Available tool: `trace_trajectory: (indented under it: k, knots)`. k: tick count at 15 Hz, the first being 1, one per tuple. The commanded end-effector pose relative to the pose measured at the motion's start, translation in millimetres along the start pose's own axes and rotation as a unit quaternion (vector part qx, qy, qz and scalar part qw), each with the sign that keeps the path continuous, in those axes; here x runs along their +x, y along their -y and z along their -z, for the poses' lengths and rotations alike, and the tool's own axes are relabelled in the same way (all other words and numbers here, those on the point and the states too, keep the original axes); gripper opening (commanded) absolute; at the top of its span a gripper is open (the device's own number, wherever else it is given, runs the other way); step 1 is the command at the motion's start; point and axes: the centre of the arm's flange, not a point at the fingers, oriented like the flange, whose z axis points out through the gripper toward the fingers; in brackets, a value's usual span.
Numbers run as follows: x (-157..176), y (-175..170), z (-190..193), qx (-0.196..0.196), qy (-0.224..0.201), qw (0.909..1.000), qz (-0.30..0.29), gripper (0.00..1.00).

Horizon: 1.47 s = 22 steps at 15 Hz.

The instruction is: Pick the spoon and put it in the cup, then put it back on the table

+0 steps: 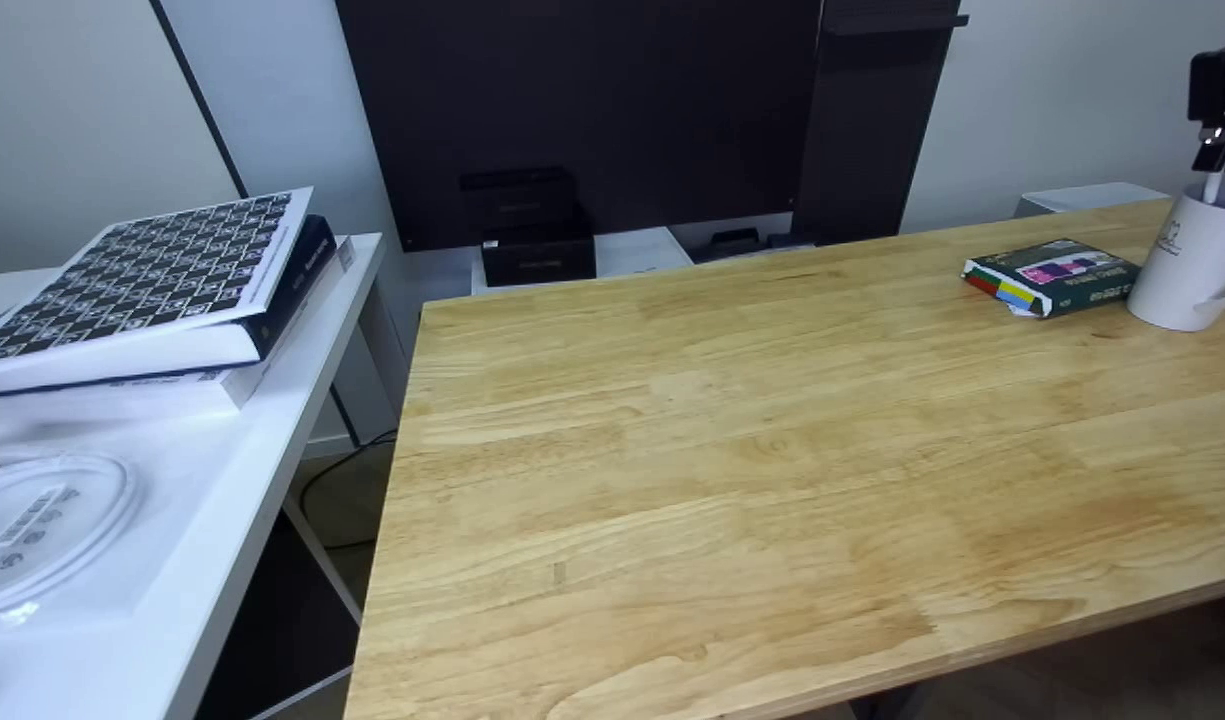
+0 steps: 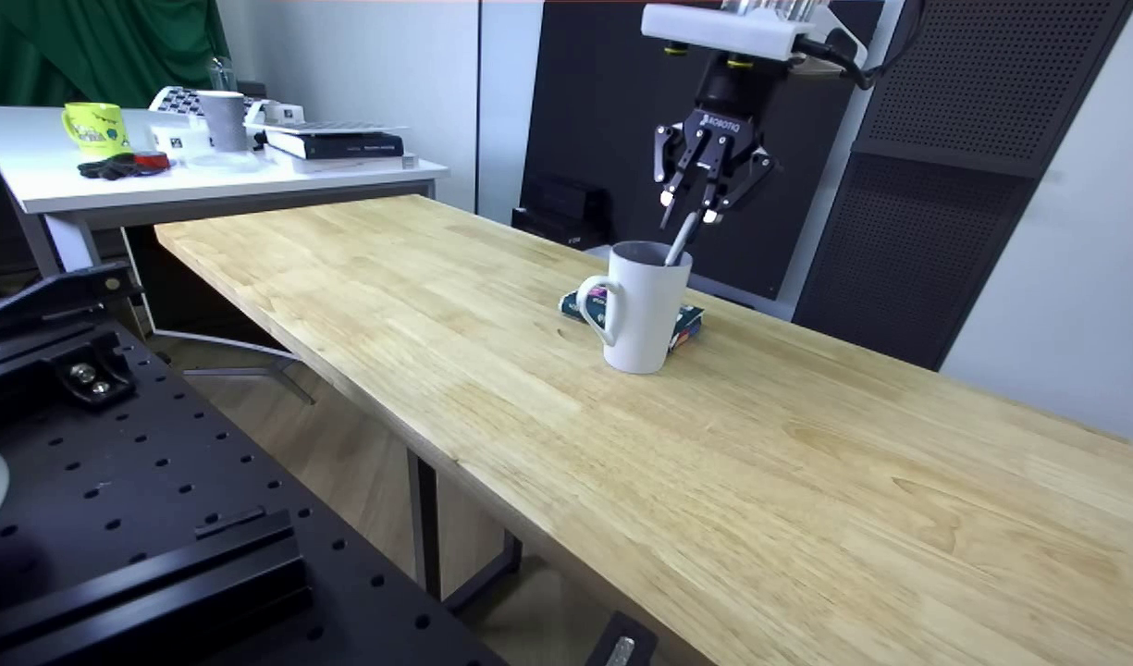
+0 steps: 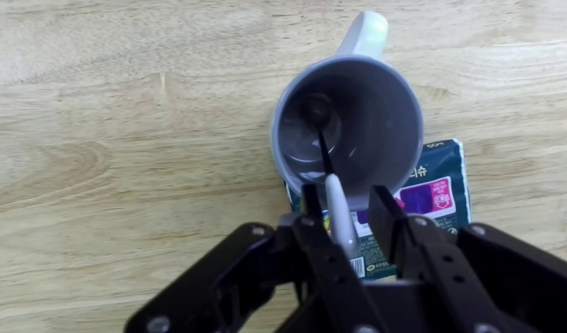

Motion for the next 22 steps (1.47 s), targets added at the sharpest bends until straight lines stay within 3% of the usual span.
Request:
trace_trajectory:
  k: [1,3,4,5,6,14,15,17,22]
  knots:
    - [-4.1,0.5,-0.3,-0.007,-0.002,1.0,0.0,0.05]
    - [-4.2,-0.1,-0.1,-0.007,-0.002,1.0,0.0,0.0]
    - [-4.4,0.0,0.5,-0.011,-0.001,0.9999,0.0,0.04]
    - [-4.2,0.2,0.6,-0.011,0.0,0.9999,0.002,0.4]
    - [-3.8,0.3,0.4,-0.012,0.001,0.9999,0.003,0.41]
    - [0.0,2.0,-2.3,-0.021,-0.007,0.9997,0.013,0.93]
    - [0.2,1.9,-2.3,-0.022,-0.01,0.9996,0.013,0.51]
    - [0.6,2.1,-2.0,-0.025,-0.015,0.9995,0.015,0.55]
    - [0.5,2.8,-1.2,-0.027,-0.026,0.9992,0.017,0.21]
